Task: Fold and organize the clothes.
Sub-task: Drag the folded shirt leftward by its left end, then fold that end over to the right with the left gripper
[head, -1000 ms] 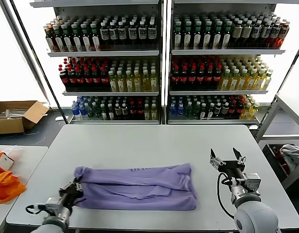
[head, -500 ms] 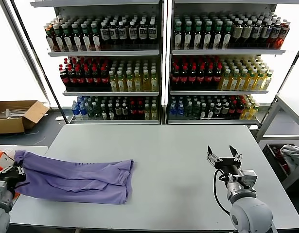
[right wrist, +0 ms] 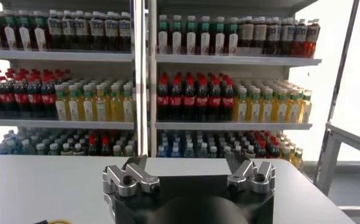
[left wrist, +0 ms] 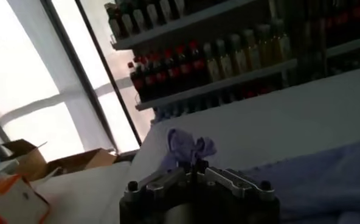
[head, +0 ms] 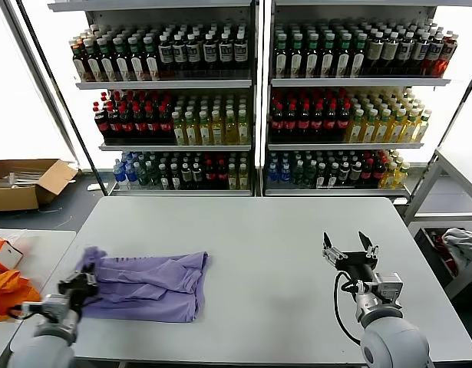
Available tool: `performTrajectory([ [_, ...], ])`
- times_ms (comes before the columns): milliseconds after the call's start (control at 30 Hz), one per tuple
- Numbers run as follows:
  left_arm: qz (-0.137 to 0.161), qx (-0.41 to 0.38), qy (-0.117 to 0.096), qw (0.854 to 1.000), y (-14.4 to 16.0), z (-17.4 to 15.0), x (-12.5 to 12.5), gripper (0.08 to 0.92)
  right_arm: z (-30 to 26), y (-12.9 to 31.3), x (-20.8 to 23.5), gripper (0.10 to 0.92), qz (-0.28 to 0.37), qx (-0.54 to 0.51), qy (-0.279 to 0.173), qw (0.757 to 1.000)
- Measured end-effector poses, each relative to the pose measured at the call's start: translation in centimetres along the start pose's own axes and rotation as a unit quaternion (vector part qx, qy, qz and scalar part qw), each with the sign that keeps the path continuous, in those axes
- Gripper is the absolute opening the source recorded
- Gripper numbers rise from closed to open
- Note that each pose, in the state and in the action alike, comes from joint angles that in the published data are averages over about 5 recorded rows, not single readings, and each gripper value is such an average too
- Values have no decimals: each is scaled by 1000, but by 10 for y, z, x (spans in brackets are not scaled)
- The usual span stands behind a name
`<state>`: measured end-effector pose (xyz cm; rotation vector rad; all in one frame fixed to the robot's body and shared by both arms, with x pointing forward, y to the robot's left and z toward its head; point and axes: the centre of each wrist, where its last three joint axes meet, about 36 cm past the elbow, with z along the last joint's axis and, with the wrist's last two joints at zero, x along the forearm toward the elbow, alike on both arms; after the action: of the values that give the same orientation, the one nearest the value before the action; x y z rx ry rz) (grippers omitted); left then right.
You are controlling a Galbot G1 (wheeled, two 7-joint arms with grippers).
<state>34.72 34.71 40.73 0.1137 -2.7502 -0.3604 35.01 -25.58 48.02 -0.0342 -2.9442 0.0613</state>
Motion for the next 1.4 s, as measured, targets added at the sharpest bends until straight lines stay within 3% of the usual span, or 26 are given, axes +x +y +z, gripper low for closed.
performTrajectory([
  [333, 77, 35, 4, 996, -78, -10, 2, 97, 11, 0, 8, 823, 4, -1, 8, 1000],
  [767, 135, 42, -9, 990, -123, -30, 10, 97, 22, 9, 15, 823, 0, 0, 20, 1000],
  [1000, 158, 45, -4, 986, -139, -30, 9, 104, 25, 8, 18, 823, 3, 4, 24, 1000],
  [1100, 171, 51, 0, 984, -148, -26, 9, 154, 26, 7, 17, 823, 4, 5, 26, 1000],
  [1400, 190, 70, 6, 979, -164, -21, 13, 409, 30, 12, 15, 823, 1, 6, 26, 1000],
])
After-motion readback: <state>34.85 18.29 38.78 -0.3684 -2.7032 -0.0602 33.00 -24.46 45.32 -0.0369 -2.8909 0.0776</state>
